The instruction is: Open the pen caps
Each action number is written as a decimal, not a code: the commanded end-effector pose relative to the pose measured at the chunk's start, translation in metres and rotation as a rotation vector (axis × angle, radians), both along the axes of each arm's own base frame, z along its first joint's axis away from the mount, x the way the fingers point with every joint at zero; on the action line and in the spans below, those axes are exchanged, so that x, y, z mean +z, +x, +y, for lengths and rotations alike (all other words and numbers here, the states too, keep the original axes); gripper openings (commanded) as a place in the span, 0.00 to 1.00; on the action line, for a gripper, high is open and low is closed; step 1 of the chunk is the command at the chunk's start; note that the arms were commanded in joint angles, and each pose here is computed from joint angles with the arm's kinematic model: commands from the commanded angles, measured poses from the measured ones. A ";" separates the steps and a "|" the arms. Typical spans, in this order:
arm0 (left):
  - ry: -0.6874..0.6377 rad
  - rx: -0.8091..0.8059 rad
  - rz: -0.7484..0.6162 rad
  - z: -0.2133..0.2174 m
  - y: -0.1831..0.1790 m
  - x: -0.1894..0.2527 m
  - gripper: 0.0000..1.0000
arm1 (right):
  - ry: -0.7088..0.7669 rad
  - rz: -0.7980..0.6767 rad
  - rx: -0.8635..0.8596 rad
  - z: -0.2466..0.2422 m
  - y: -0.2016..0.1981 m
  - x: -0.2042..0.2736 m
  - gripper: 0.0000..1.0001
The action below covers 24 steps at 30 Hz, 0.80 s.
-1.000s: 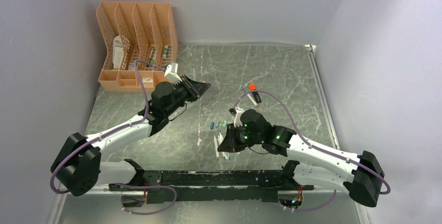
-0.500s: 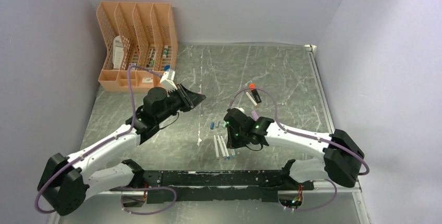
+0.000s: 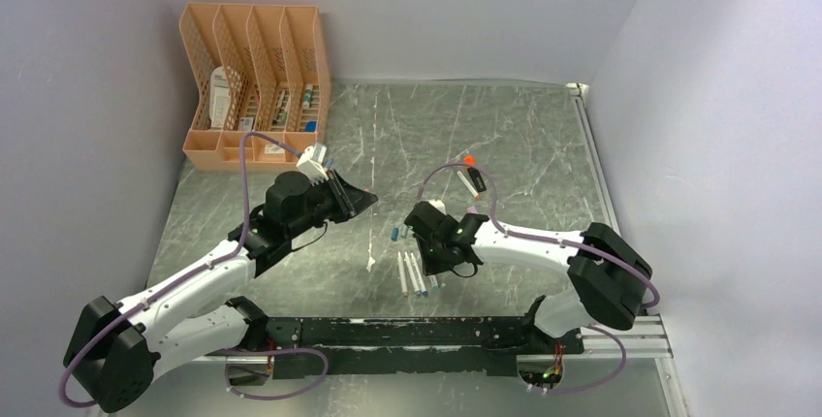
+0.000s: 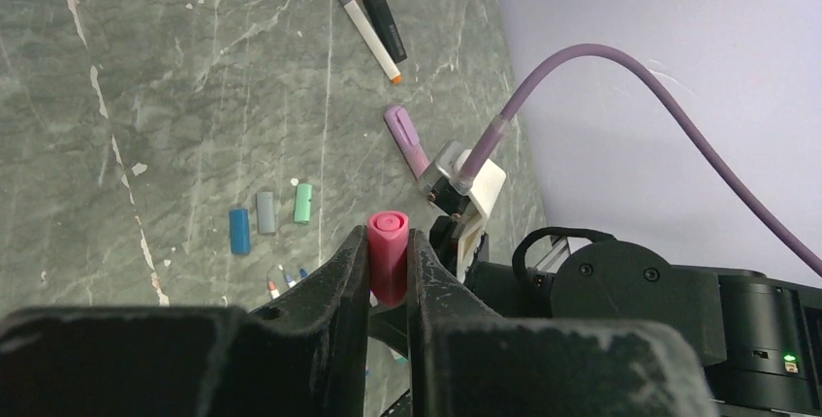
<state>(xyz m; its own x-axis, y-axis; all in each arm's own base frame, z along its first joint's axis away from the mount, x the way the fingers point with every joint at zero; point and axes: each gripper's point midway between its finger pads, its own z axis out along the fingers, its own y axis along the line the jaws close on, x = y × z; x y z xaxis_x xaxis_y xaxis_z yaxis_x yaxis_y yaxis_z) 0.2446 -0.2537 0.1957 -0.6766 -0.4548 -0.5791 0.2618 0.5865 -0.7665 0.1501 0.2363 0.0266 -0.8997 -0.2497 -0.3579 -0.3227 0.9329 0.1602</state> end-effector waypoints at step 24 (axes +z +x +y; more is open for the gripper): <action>0.120 -0.210 0.065 -0.045 -0.006 -0.022 0.11 | 0.006 -0.155 -0.071 -0.015 0.036 0.064 0.38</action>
<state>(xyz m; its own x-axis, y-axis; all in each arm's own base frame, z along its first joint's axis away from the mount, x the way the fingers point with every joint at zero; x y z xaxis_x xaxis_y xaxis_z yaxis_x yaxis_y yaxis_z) 0.2474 -0.2736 0.1696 -0.7519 -0.3434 -0.5628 0.2615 0.6282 -0.7328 0.1666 0.2372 0.0564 -0.8775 -0.2343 -0.4183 -0.3194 0.9364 0.1456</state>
